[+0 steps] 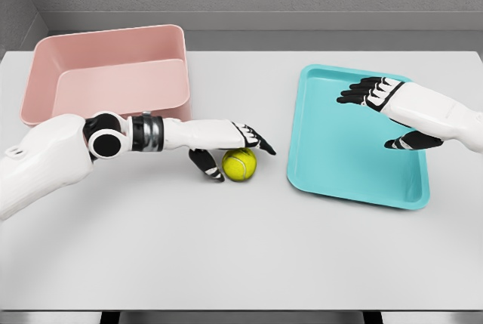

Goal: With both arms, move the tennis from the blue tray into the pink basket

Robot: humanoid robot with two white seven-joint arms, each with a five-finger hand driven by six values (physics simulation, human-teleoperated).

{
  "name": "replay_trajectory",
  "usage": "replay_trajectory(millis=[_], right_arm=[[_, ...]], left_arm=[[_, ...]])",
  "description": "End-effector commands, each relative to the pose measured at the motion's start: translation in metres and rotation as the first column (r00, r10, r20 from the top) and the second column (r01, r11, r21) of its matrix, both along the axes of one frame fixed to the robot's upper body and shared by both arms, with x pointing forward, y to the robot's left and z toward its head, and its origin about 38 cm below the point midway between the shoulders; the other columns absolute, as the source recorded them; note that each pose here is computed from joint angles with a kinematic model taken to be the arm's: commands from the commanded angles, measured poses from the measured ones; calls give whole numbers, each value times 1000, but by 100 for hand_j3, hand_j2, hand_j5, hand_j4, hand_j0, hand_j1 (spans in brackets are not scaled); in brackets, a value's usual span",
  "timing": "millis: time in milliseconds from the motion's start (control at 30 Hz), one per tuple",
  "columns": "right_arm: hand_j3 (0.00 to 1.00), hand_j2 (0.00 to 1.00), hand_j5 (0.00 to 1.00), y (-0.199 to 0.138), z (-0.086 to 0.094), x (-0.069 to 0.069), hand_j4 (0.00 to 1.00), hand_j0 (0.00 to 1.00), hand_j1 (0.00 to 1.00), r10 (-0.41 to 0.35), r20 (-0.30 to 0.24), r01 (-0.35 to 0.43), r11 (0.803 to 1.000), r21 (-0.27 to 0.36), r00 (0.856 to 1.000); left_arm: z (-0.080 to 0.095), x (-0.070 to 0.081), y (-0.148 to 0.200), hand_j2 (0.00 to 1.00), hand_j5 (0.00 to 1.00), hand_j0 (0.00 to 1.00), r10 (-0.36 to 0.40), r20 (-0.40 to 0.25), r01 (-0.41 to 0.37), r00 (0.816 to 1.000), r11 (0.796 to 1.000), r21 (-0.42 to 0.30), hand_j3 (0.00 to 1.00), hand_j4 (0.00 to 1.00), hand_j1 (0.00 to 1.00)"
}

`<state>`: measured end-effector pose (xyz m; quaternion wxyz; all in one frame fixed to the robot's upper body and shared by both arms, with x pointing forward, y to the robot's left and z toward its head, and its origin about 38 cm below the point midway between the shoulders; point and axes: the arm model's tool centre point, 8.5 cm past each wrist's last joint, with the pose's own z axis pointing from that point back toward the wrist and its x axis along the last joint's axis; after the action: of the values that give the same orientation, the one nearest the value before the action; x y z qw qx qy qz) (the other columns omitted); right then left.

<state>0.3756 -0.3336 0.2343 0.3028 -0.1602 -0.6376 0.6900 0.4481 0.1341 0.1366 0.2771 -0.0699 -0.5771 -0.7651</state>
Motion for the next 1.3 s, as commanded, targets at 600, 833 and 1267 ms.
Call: replay_trajectory(millis=[600, 833, 1267], right_arm=[[100, 100, 100, 3, -3, 1, 100, 100, 100, 3, -12, -3, 1000, 11, 1000], [100, 100, 100, 4, -7, 1, 100, 100, 100, 4, -26, -3, 1000, 6, 1000], [100, 100, 100, 4, -10, 1, 100, 100, 100, 4, -38, -4, 1000, -2, 999]], left_arm=[[-4, -4, 3, 73, 73, 73, -3, -10, 3, 1000, 1000, 10, 73, 73, 73], [-4, -4, 3, 66, 66, 66, -4, -10, 4, 1000, 1000, 11, 66, 66, 66], [-3, -3, 4, 54, 54, 54, -1, -8, 1, 1000, 1000, 7, 54, 54, 54]])
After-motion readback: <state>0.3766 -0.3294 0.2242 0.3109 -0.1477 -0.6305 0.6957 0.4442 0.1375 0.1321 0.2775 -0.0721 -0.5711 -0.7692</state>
